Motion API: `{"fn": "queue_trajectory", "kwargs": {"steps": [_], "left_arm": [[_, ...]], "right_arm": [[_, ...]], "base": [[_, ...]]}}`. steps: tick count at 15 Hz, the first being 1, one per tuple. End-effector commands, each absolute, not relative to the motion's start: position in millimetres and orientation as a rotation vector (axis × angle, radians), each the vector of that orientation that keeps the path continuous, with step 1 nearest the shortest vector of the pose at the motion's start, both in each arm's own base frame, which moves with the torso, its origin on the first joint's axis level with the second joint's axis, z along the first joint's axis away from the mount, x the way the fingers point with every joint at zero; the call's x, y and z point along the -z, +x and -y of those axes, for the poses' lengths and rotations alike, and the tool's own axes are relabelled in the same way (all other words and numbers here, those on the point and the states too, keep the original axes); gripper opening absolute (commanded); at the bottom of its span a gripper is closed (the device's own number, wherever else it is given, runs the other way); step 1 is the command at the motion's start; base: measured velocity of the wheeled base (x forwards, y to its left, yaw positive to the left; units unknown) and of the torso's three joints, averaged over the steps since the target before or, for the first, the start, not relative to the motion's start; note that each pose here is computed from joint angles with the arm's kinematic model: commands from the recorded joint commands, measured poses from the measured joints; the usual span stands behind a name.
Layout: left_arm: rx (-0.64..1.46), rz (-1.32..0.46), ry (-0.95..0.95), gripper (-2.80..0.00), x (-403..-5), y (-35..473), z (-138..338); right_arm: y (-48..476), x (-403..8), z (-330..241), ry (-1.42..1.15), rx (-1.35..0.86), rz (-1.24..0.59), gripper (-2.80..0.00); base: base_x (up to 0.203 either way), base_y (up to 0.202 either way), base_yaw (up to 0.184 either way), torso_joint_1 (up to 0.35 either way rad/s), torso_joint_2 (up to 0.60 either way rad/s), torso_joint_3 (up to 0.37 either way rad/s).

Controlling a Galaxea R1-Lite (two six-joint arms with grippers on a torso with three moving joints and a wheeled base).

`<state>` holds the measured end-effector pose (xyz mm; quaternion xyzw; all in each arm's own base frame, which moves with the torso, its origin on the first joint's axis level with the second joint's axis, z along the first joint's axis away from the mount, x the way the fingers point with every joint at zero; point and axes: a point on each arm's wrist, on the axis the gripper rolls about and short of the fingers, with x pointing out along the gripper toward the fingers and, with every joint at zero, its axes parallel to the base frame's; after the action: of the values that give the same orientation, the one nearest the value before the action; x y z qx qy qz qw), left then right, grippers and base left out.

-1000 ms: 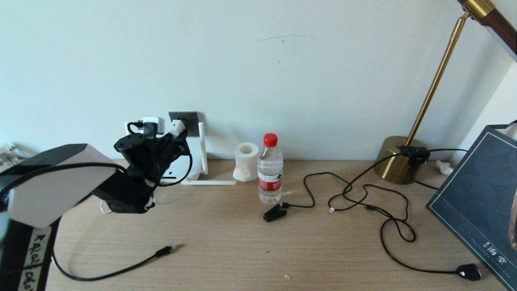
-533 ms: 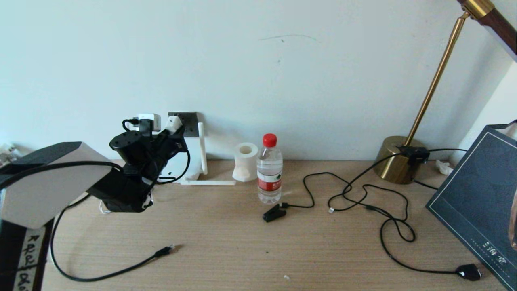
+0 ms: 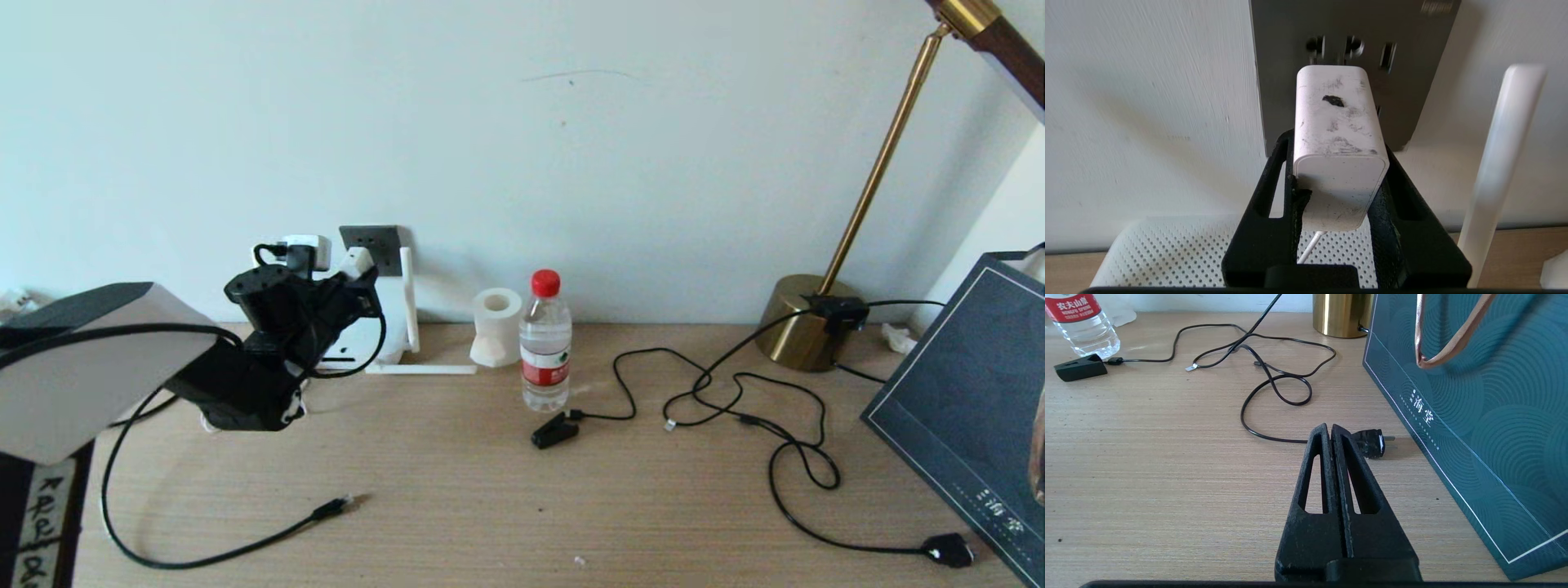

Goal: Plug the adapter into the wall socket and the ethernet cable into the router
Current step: Plug plug into socket

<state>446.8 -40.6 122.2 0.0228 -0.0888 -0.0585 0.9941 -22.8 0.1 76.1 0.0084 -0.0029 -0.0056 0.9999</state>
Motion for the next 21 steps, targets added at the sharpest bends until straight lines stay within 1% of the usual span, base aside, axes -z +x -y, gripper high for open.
{"fn": "queue_trajectory", "kwargs": {"steps": [1,10,18,21], "left_arm": [[0.118,0.187,0.045,-2.80,-132,448,41],[0.117,0.161,0.046,-2.80,-132,455,41],[0.115,0.182,0.045,-2.80,-144,458,42],[0.112,0.174,0.045,-2.80,-140,459,41]], "right_arm": [[-23,-76,0,0.017,0.011,0.006,-2.80],[-23,-76,0,0.017,0.011,0.006,-2.80],[-23,-76,0,0.017,0.011,0.006,-2.80],[-23,-76,0,0.017,0.011,0.006,-2.80]], "base": [[0.000,0.000,0.000,0.000,0.00,0.000],[0.000,0.000,0.000,0.000,0.00,0.000],[0.000,0.000,0.000,0.000,0.00,0.000],[0.000,0.000,0.000,0.000,0.00,0.000]]}}
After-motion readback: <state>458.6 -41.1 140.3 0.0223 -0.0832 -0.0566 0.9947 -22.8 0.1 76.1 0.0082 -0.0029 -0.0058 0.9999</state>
